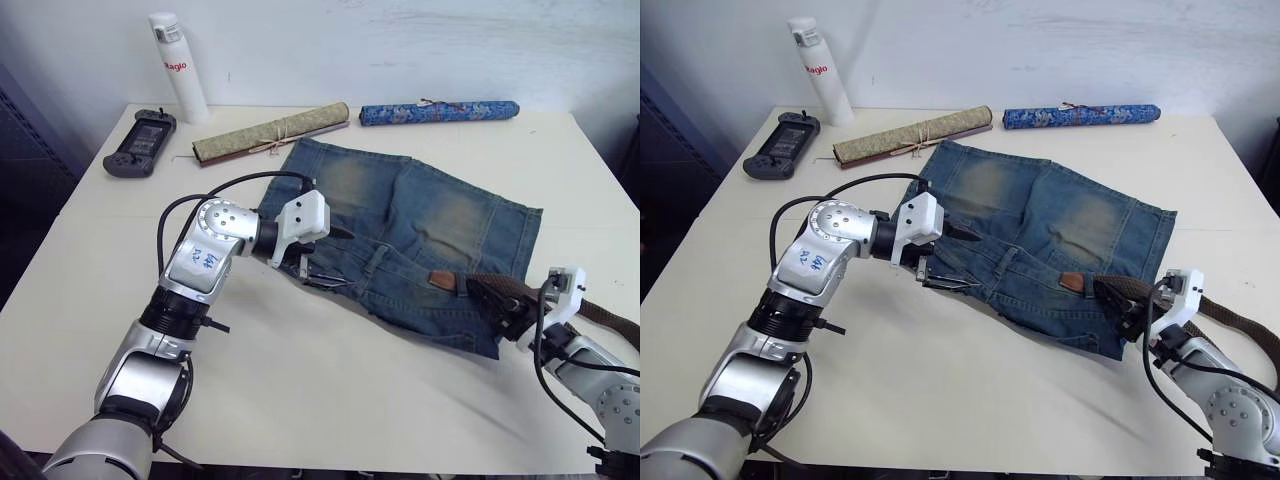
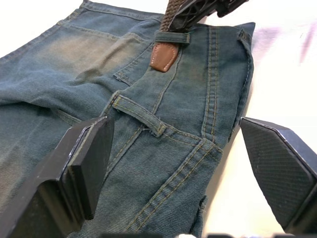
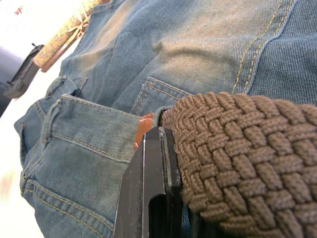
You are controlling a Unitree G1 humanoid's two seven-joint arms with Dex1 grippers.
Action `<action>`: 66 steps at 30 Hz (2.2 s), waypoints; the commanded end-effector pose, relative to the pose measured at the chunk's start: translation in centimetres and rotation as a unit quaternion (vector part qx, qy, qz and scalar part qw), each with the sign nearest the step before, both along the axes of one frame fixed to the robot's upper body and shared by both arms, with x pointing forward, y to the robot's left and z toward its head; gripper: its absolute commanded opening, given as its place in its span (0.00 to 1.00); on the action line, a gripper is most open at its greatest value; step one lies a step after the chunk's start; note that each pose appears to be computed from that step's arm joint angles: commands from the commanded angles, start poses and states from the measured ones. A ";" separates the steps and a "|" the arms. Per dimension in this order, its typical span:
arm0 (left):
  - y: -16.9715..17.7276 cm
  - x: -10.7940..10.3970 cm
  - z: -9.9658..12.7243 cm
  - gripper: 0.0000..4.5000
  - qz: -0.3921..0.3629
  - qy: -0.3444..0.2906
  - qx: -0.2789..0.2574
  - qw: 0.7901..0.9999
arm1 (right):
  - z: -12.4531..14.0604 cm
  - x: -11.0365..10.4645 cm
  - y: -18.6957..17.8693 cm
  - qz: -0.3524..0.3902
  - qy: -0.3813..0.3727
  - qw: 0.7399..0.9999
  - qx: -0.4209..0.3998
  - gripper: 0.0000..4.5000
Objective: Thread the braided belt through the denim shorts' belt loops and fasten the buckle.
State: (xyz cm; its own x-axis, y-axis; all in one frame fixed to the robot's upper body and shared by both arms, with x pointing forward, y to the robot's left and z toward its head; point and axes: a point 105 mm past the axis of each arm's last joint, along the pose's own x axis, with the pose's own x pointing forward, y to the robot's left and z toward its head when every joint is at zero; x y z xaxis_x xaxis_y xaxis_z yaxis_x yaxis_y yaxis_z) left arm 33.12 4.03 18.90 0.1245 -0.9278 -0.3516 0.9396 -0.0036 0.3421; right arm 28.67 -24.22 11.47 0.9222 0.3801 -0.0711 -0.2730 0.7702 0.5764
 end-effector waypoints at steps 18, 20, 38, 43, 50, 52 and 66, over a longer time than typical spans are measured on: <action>-2.4 -1.1 -0.6 1.00 -0.055 -0.025 0.004 0.998 | 2.3 -3.8 -1.0 -0.061 0.002 0.998 0.012 0.99; -2.7 -1.1 -0.7 1.00 -0.060 -0.030 0.006 0.998 | 2.1 -4.2 -1.2 -0.079 -0.001 0.996 0.039 0.99; -3.3 -1.1 -0.5 1.00 -0.075 -0.046 0.014 0.996 | -1.8 -5.2 -4.5 -0.281 -0.006 0.911 0.303 0.99; -3.6 -1.3 -0.1 1.00 -0.077 -0.045 0.009 0.996 | -1.5 -5.9 -5.3 -0.296 -0.037 0.896 0.329 0.99; -3.5 -1.3 -0.2 1.00 -0.076 -0.046 0.015 0.996 | -0.9 -6.4 -5.3 -0.290 -0.051 0.890 0.349 0.87; -3.6 -1.3 -0.3 1.00 -0.077 -0.046 0.016 0.996 | -1.0 -6.4 -5.1 -0.282 -0.048 0.894 0.346 0.68; -3.4 -1.1 -0.4 1.00 -0.071 -0.051 0.022 0.996 | -0.2 -2.6 -1.4 -0.203 -0.027 0.944 0.258 0.01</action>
State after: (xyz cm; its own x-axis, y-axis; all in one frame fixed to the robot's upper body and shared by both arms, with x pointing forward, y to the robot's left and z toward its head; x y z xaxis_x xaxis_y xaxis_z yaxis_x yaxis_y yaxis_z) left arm 32.34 1.03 17.35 0.0302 -0.9196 -0.3917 0.9150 -0.1324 0.3812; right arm 25.63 -26.19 10.76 0.9961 -0.0614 0.0635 -0.0333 0.4043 0.9140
